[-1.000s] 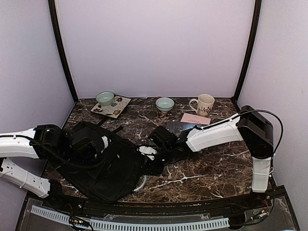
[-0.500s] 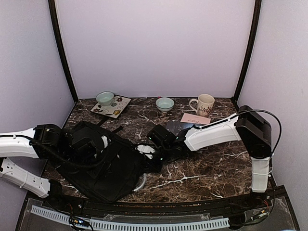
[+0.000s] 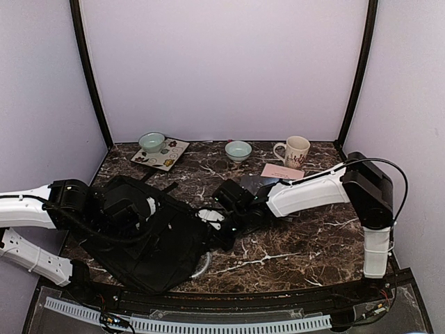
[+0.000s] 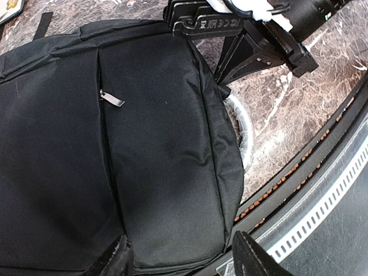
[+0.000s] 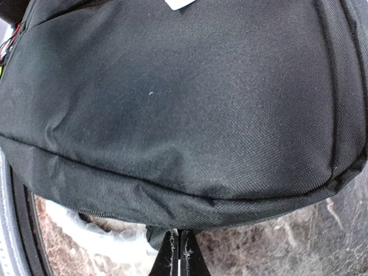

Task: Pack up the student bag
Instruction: Grab the largest pocket of the student bag, then hold the student bag at the center of the board.

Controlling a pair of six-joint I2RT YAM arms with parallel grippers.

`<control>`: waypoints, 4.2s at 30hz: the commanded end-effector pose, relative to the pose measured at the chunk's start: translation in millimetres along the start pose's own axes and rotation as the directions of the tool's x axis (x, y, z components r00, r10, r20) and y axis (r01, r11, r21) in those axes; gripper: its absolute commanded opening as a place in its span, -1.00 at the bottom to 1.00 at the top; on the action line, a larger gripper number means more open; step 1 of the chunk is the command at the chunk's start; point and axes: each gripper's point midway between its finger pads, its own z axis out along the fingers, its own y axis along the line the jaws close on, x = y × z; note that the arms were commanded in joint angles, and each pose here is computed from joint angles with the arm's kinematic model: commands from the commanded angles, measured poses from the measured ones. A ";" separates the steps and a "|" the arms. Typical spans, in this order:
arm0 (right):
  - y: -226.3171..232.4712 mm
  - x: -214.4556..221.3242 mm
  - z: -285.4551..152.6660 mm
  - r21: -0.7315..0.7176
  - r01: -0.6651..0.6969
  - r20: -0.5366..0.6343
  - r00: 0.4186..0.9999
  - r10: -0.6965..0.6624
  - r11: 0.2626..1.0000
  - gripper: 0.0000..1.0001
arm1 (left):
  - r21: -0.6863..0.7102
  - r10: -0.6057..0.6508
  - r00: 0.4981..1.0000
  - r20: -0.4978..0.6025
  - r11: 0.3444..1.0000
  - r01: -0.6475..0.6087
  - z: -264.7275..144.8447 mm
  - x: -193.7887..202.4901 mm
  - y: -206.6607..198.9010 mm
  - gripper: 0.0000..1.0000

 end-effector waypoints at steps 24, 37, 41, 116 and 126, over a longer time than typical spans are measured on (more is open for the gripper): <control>49.9 -17.0 -46.0 -0.416 -0.292 0.000 0.947 0.321 0.861 -1.00 | 0.023 0.105 0.982 -0.155 0.994 -0.102 63.6 14.3 -51.2 0.56; 54.6 -6.1 -48.9 -0.443 -0.338 -0.038 0.932 0.359 0.830 -1.00 | -0.130 0.023 0.985 -0.173 0.991 -0.045 95.4 11.8 -42.4 0.34; 57.5 -7.3 -53.5 -0.456 -0.334 -0.024 0.931 0.364 0.825 -1.00 | -0.292 0.002 0.978 -0.209 0.954 -0.064 93.7 18.3 -15.4 -0.59; 53.3 -21.1 -83.9 -0.571 -0.431 0.019 0.844 0.536 0.699 -1.00 | -0.078 -0.232 0.954 -0.187 0.972 0.221 100.4 -143.8 -30.3 -0.04; 47.8 -21.7 -83.3 -0.560 -0.439 0.023 0.840 0.542 0.703 -1.00 | -0.059 -0.224 0.945 -0.236 0.975 0.216 118.6 -126.9 -34.2 0.11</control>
